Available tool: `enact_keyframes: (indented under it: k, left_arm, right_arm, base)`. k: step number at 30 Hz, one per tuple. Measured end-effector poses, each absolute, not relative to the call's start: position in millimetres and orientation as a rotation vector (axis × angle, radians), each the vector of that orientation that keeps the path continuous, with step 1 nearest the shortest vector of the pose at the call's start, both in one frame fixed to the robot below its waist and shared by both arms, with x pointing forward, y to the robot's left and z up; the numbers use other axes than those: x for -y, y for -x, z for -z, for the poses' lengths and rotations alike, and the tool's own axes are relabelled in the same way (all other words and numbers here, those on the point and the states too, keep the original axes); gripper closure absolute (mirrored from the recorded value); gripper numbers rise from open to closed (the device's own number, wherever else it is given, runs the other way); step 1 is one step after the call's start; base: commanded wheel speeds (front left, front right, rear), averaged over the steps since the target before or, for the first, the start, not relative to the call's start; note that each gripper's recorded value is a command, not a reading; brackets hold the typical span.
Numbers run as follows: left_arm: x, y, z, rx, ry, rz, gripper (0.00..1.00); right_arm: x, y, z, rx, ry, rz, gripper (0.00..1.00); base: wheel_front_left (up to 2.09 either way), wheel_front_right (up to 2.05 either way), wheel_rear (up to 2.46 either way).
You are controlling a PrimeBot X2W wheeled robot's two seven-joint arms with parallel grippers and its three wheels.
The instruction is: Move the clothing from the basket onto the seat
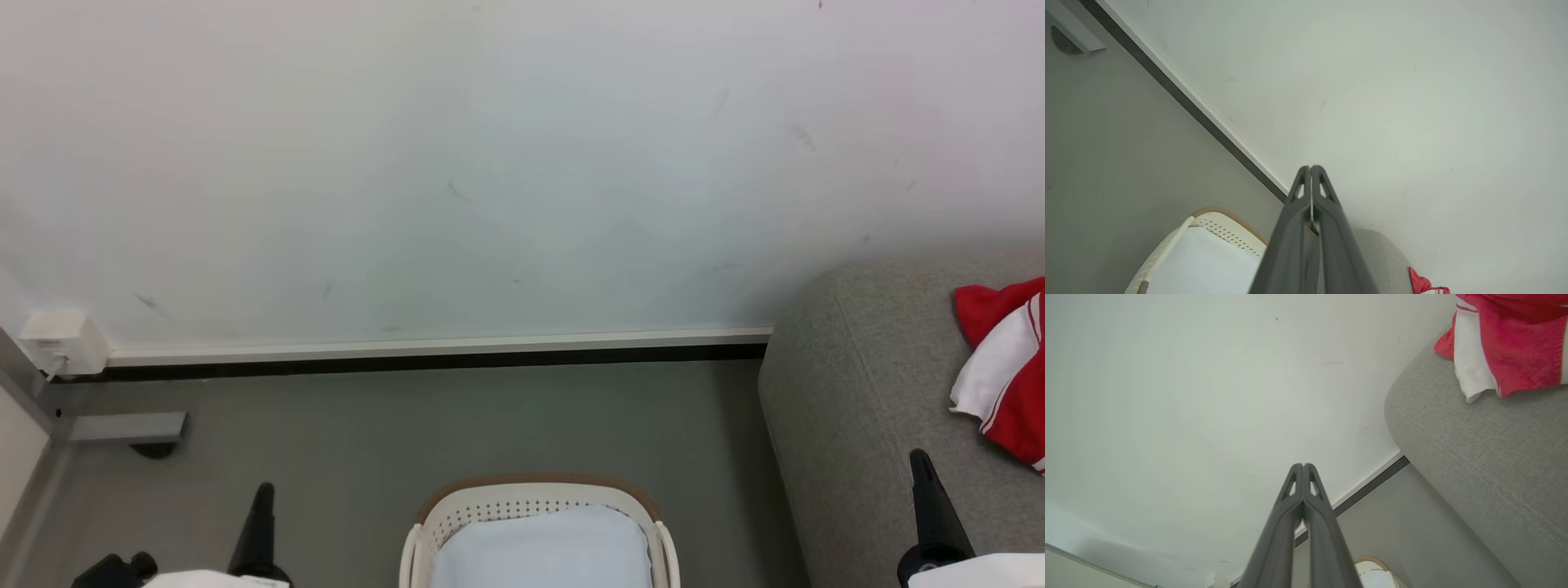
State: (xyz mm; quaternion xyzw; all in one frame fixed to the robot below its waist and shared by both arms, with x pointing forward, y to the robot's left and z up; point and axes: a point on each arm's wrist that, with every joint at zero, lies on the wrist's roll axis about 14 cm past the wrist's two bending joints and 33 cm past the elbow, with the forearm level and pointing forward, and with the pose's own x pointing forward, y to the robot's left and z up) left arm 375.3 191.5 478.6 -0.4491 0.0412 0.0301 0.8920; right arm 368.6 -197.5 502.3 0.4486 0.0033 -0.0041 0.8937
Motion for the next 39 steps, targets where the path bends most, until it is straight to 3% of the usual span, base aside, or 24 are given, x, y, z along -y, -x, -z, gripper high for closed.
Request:
enact_keyframes:
  k: [39]
  left_arm:
    - [-196, -383, -491, -0.054, 1.311, -0.049, 1.0]
  right_arm:
    - [200, -379, -502, -0.016, -1.315, 0.023, 1.0]
  base:
    - [0.0, 0.0, 0.0]
